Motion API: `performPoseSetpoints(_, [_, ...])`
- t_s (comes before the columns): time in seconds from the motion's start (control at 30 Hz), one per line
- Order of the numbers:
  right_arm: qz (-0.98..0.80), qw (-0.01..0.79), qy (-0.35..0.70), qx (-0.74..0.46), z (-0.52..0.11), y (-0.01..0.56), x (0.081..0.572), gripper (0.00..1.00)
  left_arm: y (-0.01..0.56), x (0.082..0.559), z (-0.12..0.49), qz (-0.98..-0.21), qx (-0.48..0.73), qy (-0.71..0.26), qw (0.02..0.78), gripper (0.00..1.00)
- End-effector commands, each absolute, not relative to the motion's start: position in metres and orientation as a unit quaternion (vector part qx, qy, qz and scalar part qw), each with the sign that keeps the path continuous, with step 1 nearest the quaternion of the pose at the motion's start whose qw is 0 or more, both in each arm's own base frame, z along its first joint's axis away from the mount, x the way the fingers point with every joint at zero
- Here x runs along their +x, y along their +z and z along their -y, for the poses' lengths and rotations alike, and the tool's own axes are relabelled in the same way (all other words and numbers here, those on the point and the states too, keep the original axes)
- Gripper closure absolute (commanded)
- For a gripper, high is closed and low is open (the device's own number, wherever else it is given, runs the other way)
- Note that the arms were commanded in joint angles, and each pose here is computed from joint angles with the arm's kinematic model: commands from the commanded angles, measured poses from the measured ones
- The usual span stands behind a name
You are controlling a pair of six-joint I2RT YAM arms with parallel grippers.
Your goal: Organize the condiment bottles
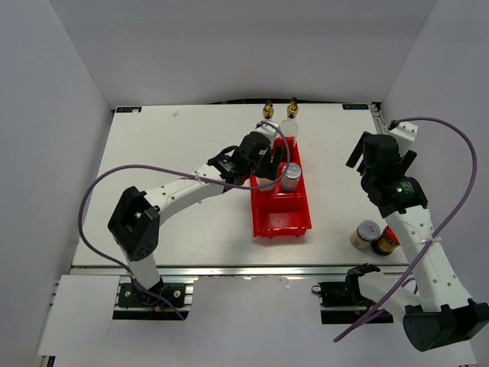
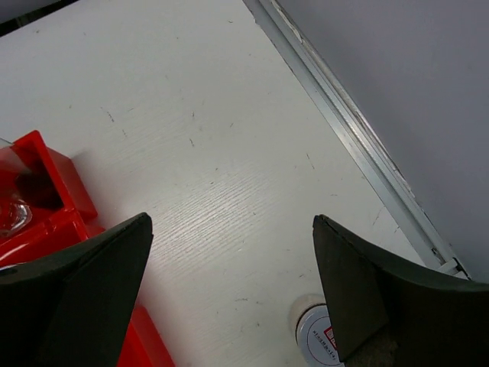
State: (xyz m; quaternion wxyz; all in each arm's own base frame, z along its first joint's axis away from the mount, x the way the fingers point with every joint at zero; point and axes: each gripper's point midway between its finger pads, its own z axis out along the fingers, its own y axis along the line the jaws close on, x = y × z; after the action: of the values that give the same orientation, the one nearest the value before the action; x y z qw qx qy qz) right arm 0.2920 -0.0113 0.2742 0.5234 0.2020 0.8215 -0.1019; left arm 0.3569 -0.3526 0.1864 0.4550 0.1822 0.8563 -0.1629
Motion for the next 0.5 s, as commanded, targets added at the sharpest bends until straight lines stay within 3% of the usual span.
performPoseSetpoints(0.0, [-0.815,0.522,-0.114,0.227,0.022,0.283,0.278,0.11,0.232,0.366,0.370,-0.820,0.183,-0.202,0.504,0.92])
performPoseSetpoints(0.07, [-0.820,0.510,-0.117,0.233,0.026,0.274,0.273,0.11,0.229,0.369,0.372,-0.820,0.185,-0.201,0.503,0.90])
performPoseSetpoints(0.27, [-0.828,0.452,-0.154,0.294,0.053,0.242,0.242,0.11,0.212,0.369,0.378,-0.826,0.198,-0.200,0.488,0.49])
performPoseSetpoints(0.47, [-0.829,0.410,-0.170,0.340,0.084,0.214,0.219,0.10,0.205,0.369,0.376,-0.827,0.207,-0.191,0.487,0.26])
